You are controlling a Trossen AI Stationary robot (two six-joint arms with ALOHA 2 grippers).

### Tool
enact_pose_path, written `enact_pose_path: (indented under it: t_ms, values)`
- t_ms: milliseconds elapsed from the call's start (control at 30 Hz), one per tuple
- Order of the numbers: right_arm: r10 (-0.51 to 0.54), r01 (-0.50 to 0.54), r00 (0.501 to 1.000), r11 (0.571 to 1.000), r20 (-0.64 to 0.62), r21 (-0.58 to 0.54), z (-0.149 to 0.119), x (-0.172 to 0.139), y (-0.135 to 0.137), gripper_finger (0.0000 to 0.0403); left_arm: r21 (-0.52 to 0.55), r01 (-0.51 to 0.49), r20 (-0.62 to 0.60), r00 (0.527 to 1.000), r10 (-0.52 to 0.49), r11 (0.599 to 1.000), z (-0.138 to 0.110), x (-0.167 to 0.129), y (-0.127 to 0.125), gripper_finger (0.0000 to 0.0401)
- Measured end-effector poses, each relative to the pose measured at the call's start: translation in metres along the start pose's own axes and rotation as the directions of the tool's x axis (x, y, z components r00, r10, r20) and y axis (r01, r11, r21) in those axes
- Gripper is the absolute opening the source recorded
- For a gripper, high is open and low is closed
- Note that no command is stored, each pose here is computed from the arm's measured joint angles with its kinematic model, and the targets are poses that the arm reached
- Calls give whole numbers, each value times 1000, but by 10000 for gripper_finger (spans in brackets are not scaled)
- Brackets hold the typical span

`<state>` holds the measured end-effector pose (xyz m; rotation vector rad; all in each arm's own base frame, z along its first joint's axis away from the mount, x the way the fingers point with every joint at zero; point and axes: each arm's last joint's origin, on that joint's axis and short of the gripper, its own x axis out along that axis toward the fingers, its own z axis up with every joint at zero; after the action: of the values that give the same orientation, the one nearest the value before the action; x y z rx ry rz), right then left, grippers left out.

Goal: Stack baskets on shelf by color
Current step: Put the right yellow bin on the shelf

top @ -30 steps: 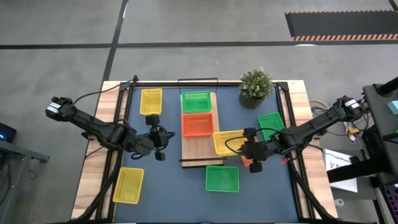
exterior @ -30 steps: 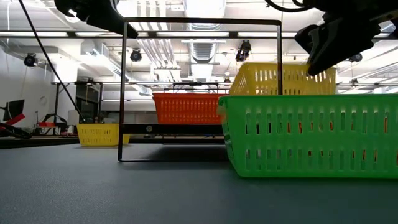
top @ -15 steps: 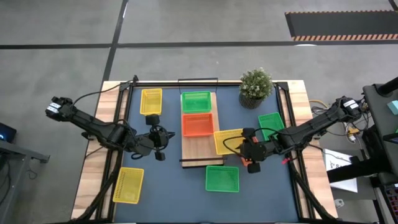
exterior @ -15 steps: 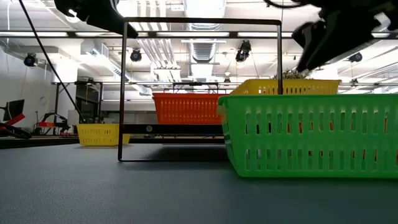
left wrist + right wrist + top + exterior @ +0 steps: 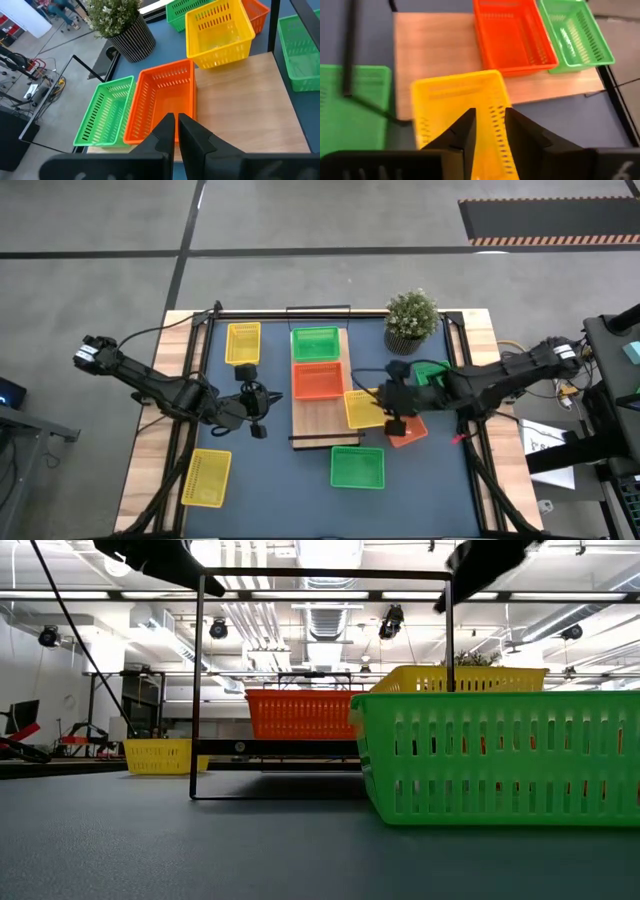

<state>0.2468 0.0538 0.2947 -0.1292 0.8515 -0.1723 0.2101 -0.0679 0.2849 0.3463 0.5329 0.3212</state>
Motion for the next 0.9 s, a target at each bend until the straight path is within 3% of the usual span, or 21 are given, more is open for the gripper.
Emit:
enact_pose_path:
  t_ms: [233,300,433,767,900]
  values:
    - [-37,46,955,999,-295,21,9,23,-47,32,1,0,-1,1000,0,1000,0,0,0,6]
    - [-48,63,947,997,-318,38,11,30,-59,17,2,0,-1,1000,0,1000,0,0,0,6]
    - [48,-28,944,997,-328,66,12,54,-73,9,8,0,-1,1000,0,1000,0,0,0,6]
    - [226,-223,902,973,-367,51,15,97,-62,9,8,0,-1,1000,0,1000,0,0,0,6]
    - [228,-233,907,972,-353,30,24,98,-55,9,9,1,-1,1000,-1,1000,0,0,0,6]
